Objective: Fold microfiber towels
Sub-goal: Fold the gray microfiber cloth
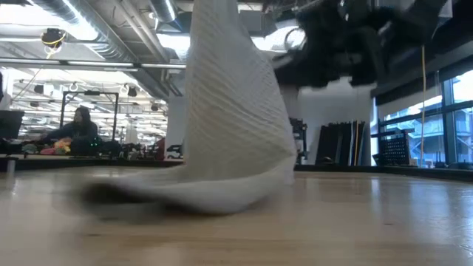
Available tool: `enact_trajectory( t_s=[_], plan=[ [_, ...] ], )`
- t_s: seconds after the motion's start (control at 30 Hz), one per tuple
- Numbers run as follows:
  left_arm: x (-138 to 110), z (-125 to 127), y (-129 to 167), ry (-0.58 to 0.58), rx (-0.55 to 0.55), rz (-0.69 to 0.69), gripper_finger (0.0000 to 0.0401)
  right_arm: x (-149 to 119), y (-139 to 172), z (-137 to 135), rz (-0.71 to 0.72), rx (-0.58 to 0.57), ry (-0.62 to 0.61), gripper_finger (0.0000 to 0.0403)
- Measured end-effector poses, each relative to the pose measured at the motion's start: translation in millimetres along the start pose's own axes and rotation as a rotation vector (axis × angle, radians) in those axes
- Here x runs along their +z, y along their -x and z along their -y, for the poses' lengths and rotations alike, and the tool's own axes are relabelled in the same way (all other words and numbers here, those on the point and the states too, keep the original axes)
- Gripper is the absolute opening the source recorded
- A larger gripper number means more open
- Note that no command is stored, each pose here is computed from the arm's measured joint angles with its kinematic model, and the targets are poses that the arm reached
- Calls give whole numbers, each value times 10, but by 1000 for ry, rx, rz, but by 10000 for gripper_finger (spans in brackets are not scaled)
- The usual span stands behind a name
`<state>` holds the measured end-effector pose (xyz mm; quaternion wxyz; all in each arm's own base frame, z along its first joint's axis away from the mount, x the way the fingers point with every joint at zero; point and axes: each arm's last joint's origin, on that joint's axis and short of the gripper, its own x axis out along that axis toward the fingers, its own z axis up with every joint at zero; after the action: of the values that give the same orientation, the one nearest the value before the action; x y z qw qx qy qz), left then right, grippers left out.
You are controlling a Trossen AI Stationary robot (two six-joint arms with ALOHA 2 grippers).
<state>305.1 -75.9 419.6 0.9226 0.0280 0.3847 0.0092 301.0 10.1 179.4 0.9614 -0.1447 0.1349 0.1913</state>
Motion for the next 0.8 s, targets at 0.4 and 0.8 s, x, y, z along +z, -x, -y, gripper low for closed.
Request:
enact_trajectory(
  t_s=[0.4, 0.8],
  plan=[
    [34, -240, 18, -137, 525, 27, 0, 1122, 1222, 217, -120, -459, 269, 4],
    [-46, 150, -112, 97, 280, 11, 0, 982, 1302, -342, -326, 35, 18, 5]
  ],
)
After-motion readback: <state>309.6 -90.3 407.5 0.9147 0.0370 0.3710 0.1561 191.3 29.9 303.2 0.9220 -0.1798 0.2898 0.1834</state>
